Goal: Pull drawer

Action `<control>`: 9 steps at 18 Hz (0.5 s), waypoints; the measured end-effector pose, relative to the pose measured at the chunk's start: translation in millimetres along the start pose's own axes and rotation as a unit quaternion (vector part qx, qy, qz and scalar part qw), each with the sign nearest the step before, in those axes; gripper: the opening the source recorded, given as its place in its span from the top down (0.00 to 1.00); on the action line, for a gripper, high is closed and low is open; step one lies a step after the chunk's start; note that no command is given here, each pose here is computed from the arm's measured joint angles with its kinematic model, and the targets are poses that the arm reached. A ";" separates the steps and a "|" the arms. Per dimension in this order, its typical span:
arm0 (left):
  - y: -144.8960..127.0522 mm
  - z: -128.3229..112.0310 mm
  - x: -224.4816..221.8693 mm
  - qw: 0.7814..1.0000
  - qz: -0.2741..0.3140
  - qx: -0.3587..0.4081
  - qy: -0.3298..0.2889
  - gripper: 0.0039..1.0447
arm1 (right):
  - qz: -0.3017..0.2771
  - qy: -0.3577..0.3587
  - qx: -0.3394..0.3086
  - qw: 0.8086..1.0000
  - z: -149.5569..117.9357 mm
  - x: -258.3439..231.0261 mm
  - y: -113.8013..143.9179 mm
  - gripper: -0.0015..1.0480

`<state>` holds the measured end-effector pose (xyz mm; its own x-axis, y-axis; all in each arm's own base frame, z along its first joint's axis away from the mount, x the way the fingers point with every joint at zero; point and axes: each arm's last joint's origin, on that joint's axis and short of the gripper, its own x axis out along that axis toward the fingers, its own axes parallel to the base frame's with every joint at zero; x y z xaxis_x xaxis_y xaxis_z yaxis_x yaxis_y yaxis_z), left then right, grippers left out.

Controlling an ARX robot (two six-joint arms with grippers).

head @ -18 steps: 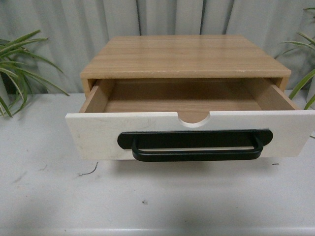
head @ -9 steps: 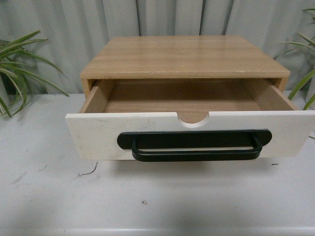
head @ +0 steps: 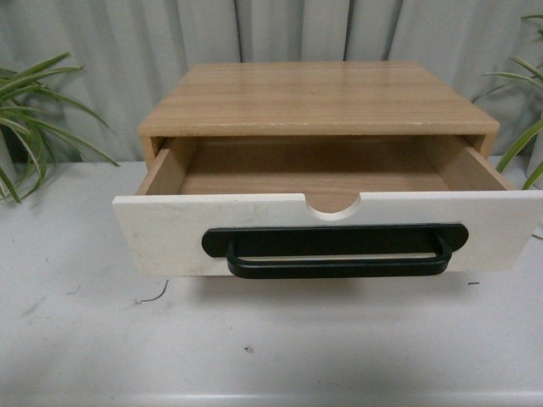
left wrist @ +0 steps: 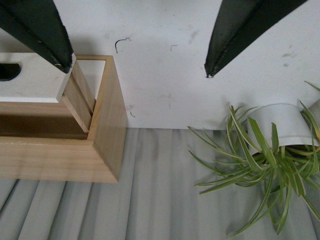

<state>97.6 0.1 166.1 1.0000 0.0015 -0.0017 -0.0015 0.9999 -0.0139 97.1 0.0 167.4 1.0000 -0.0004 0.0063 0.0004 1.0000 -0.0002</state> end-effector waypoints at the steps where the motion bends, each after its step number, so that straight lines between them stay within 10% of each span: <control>1: 0.0 0.0 0.0 1.000 0.000 0.000 0.000 0.16 | 0.000 0.000 0.000 1.000 0.0 0.0 0.0 0.12; 9: 0.0 0.0 0.0 1.000 0.000 0.001 0.000 0.06 | 0.000 0.000 0.000 1.000 0.0 0.0 0.0 0.06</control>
<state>97.6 0.1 166.1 1.0000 0.0015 -0.0017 -0.0015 0.9999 -0.0128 97.1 0.0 167.4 1.0000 -0.0004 0.0063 0.0004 1.0000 -0.0002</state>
